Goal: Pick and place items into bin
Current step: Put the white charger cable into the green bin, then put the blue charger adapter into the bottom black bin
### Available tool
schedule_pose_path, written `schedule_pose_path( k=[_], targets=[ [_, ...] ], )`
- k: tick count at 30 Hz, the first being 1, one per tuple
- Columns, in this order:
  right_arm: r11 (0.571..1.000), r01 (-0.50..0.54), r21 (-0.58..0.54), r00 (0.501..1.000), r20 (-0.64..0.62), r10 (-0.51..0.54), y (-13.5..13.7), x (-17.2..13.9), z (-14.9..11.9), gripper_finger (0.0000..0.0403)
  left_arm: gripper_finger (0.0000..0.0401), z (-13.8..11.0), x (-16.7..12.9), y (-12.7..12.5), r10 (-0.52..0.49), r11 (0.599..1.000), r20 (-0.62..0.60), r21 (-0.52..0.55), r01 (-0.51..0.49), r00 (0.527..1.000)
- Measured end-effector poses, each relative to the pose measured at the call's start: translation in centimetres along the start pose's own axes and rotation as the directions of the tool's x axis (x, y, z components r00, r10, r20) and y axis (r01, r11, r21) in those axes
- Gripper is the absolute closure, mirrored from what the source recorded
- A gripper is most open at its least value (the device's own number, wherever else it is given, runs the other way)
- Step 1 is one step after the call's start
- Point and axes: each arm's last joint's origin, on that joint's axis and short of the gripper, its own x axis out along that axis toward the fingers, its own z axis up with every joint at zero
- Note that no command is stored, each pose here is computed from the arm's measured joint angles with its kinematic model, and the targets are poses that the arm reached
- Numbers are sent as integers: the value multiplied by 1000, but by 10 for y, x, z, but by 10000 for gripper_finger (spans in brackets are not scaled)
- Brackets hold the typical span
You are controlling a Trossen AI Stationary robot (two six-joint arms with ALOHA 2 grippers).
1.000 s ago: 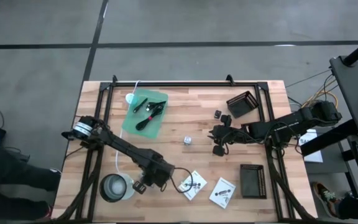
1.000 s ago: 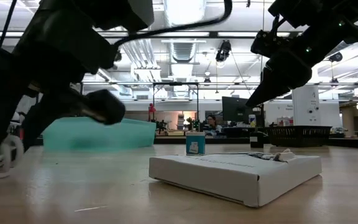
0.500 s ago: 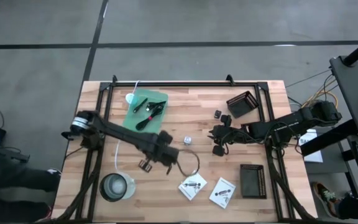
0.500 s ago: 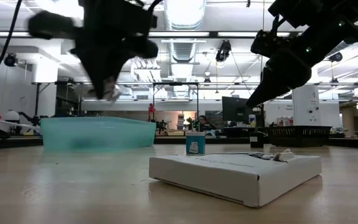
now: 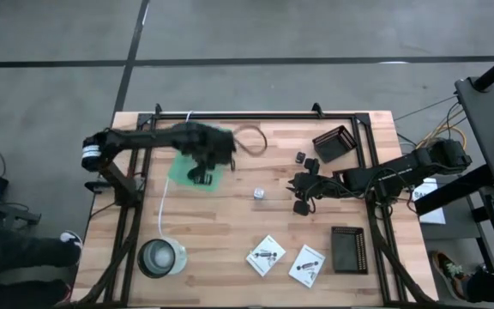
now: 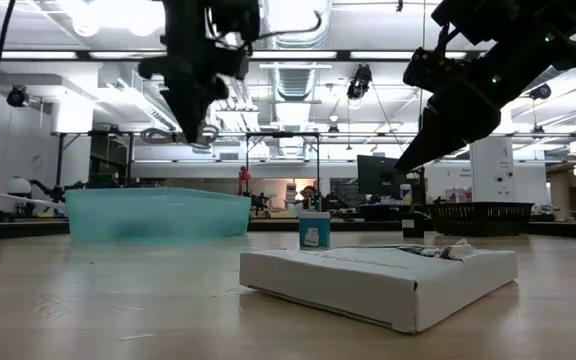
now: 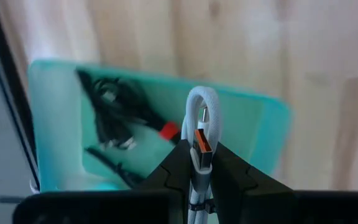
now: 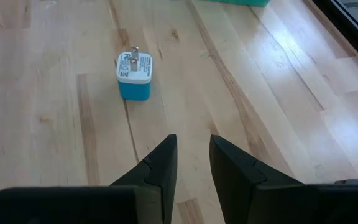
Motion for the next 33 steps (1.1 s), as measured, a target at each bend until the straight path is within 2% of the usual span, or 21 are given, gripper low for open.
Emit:
schedule_pose_path(
  k=[7,14,19,21,22,24,26,31,33],
  targets=[
    [1000,1,-5,1000,-6,-1,0,1,-3,321,370,-21,20,43,-24,990,-63,-141,15,998],
    [1000,3,-8,1000,-12,-3,-1,1,-5,321,287,-25,33,56,-33,982,-67,-186,20,997],
    [1000,3,-5,1000,-12,-3,-1,1,-5,321,231,-21,28,58,-21,982,-25,-187,16,999],
    [1000,3,-5,1000,-12,-3,-1,1,-5,321,225,-22,23,56,-66,979,33,-190,71,997],
    [1000,3,-1,1000,-12,-3,-1,1,-5,321,224,-22,19,54,-103,975,104,-188,121,989],
    [1000,3,7,1000,-13,-3,-1,1,-5,321,226,-23,9,49,-174,963,292,-150,224,940],
    [1000,3,13,1000,-13,-3,-1,1,-5,321,231,-27,-4,44,-188,961,461,-95,258,867],
    [1000,3,27,1000,-14,-3,-1,1,-5,321,245,-51,-30,23,-72,988,665,-53,143,743],
    [998,3,60,1000,-14,-2,-1,1,-5,321,250,-65,-43,14,-31,993,738,-52,103,674]
  ],
)
